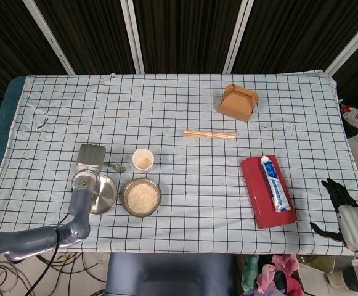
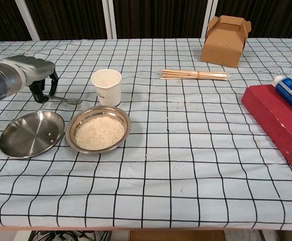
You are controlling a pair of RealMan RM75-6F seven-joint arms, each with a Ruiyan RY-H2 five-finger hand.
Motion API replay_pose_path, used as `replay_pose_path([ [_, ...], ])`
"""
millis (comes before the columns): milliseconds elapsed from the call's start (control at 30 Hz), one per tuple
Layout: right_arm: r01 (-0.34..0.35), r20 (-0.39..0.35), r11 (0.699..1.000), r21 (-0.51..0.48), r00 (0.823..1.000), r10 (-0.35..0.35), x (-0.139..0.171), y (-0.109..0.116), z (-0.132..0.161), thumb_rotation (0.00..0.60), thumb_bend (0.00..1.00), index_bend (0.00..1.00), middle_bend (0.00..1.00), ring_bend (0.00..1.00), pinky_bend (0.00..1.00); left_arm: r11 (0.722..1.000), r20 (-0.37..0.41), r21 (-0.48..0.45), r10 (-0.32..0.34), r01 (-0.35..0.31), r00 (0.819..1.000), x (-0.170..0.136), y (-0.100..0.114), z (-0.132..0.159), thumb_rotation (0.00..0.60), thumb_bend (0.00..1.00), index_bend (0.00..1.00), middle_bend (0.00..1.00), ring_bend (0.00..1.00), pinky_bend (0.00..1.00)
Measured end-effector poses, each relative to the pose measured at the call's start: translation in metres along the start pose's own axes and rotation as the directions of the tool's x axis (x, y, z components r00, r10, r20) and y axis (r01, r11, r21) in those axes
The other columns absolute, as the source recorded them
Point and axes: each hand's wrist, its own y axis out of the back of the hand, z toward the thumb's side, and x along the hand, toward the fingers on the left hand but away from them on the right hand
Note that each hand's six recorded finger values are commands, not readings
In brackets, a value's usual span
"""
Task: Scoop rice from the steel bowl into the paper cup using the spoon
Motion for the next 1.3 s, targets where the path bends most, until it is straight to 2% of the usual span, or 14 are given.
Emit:
replay_pose_path([
  [300,0.003,-0.004,1.0,-0.012,1.0,-0.003,0.0,0.001,0.001,0.6,0.16,0.0,0.0,0.0,0.18,0.993,0.039,0.004,0.115,-0.115,0.993,-0.019,0.037,-0.002,0.6,0.44,0.6,1.0,1.0,1.0],
  [600,0.009,-0.008,1.0,-0.026,1.0,-0.009,0.001,0.001,0.002,0.6,0.16,0.0,0.0,0.0,0.18,0.987,0.098,0.009,0.156,-0.158,0.983,-0.047,0.06,0.006,0.6,0.44,0.61,1.0,1.0,1.0],
  [767,0.012,-0.009,0.999,-0.035,1.0,-0.012,0.001,0.002,0.002,0.6,0.16,0.0,0.0,0.0,0.18,0.98,0.154,0.053,0.182,-0.192,0.971,-0.062,0.068,0.018,0.6,0.44,0.63,1.0,1.0,1.0],
  [967,0.016,-0.009,0.999,-0.046,1.0,-0.017,0.001,0.003,0.002,0.6,0.16,0.0,0.0,0.0,0.18,0.949,0.259,0.166,0.22,-0.268,0.941,-0.082,0.077,0.043,0.6,0.45,0.67,1.0,1.0,1.0],
  [1100,0.017,-0.009,0.998,-0.052,1.0,-0.017,0.001,0.003,0.002,0.6,0.16,0.0,0.0,0.0,0.18,0.918,0.316,0.247,0.225,-0.309,0.921,-0.093,0.079,0.058,0.6,0.45,0.69,1.0,1.0,1.0],
  [1300,0.015,-0.01,0.998,-0.062,1.0,-0.016,0.001,0.003,0.003,0.6,0.16,0.0,0.0,0.0,0.18,0.88,0.352,0.344,0.203,-0.328,0.914,-0.102,0.071,0.073,0.6,0.46,0.72,1.0,1.0,1.0],
])
